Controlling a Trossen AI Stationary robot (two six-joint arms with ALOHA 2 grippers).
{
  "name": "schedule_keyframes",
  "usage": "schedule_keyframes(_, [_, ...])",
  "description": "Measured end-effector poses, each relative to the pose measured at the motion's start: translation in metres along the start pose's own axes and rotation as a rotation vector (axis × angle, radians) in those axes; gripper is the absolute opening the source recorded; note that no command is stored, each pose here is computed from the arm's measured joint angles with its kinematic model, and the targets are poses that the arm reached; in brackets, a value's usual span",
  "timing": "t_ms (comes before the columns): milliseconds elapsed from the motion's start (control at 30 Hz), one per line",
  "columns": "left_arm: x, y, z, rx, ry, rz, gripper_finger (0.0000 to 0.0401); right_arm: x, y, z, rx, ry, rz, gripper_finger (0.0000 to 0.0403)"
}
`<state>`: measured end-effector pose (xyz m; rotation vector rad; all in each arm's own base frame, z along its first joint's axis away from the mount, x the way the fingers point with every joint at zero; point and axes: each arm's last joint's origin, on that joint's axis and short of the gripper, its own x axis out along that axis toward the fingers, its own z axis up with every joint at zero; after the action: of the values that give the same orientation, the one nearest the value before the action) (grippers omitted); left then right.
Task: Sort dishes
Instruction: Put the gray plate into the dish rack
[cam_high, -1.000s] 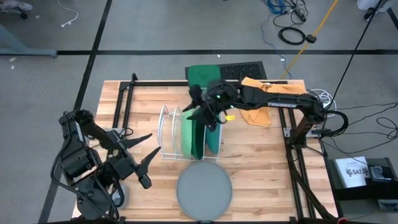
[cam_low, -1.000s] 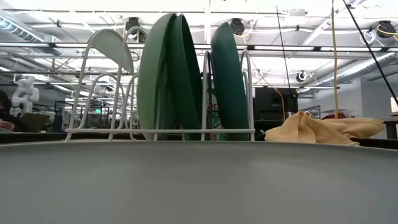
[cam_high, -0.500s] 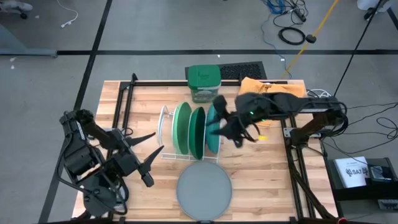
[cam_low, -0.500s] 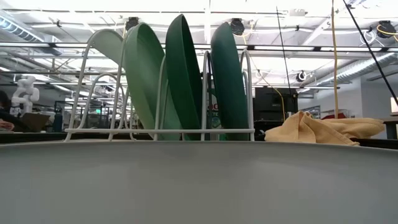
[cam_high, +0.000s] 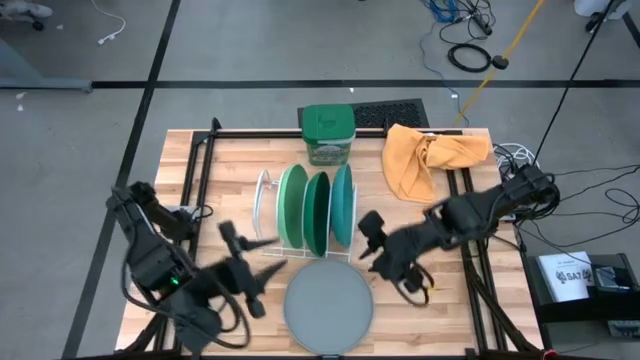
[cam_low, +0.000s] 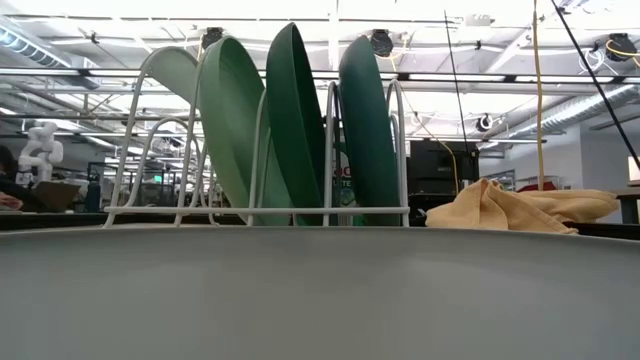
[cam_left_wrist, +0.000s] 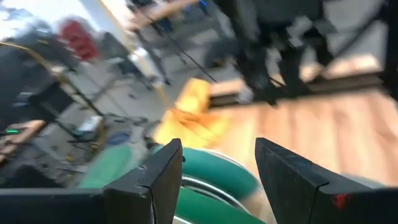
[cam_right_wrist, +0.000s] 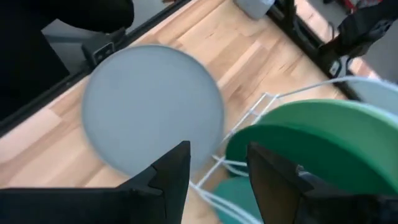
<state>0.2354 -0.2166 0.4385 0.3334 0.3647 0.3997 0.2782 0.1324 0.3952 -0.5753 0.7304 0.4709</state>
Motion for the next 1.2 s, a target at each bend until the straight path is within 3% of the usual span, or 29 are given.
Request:
schedule_keyframes(267, [0.030, -0.074, -0.030, 0.114, 0.224, -0.304, 0.0203, 0.019, 0.061, 0.004, 0.094, 0.007, -0.016, 0.0150])
schedule_keyframes(600, [0.075, -0.183, -0.115, 0.380, 0.532, -0.444, 0.0203, 0.034, 0.109, 0.002, 0.165, -0.072, -0.085, 0.0150])
schedule_keyframes(833, [0.089, -0.214, -0.164, 0.502, 0.734, -0.486, 0.0203, 0.033, 0.123, 0.006, 0.200, -0.127, -0.118, 0.0150])
schedule_keyframes(1200, [0.084, -0.226, -0.175, 0.510, 0.745, -0.488, 0.0203, 0.032, 0.126, 0.006, 0.179, -0.124, -0.142, 0.0150])
